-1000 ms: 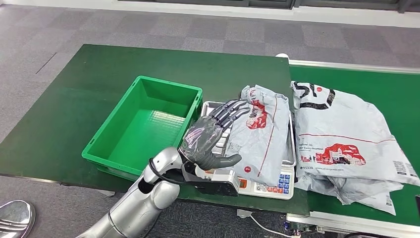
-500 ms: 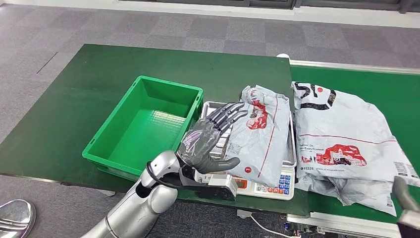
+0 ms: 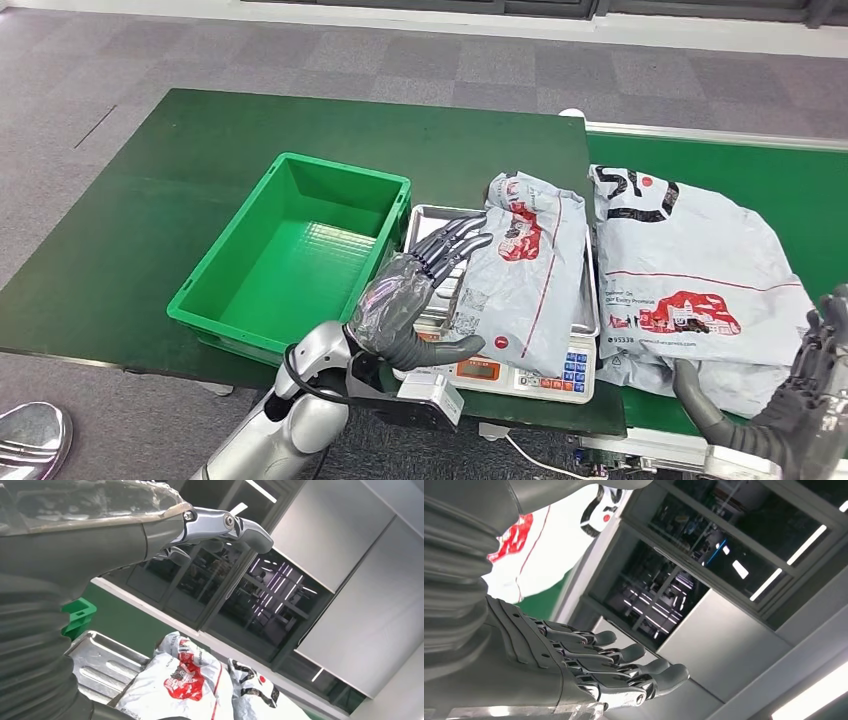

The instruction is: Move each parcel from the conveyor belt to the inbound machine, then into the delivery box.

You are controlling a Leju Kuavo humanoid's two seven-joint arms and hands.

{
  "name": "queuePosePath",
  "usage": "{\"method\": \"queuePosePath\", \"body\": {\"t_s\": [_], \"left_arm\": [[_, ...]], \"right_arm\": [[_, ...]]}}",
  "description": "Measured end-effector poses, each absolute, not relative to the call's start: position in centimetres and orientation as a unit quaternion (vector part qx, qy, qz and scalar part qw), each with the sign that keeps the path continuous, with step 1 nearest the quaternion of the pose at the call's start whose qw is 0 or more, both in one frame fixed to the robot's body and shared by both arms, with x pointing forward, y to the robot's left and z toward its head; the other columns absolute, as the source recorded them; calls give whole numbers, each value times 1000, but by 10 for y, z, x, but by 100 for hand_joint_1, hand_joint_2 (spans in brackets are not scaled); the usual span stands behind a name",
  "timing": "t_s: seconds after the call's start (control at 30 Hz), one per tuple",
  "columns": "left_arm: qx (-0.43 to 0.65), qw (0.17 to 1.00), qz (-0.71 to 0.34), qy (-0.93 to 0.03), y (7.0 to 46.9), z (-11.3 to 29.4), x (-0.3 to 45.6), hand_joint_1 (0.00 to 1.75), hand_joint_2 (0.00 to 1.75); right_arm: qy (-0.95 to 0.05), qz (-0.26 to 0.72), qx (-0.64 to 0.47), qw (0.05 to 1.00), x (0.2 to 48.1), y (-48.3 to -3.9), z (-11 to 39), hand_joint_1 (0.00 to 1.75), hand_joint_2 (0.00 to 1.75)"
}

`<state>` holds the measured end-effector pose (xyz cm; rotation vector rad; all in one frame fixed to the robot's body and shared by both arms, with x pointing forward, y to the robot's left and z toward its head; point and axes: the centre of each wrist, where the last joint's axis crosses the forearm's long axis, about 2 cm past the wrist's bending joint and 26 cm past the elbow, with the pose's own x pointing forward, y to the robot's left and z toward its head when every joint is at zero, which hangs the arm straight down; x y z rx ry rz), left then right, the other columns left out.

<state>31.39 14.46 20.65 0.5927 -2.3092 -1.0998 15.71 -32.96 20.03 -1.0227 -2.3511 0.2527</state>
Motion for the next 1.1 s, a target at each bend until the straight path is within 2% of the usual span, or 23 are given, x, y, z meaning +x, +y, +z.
{"method": "queuePosePath", "body": {"t_s": [0.37, 0.6, 0.73, 0.93, 1.1], "left_arm": [[223, 261, -397, -851, 149, 206, 312, 0, 175], [232, 272, -392, -848, 154, 199, 308, 0, 175], [244, 277, -391, -843, 159, 195, 302, 0, 175], [253, 286, -393, -836, 164, 189, 295, 0, 175], [257, 293, -394, -832, 167, 185, 292, 0, 175]], "right_arm": [[-872, 72, -369, 313, 158, -316, 192, 0, 175], [-833, 113, -410, 355, 152, -314, 184, 0, 175], [-761, 146, -481, 409, 145, -321, 181, 0, 0], [-592, 224, -600, 489, 124, -355, 174, 0, 0], [-530, 230, -635, 513, 110, -373, 173, 0, 0]]}}
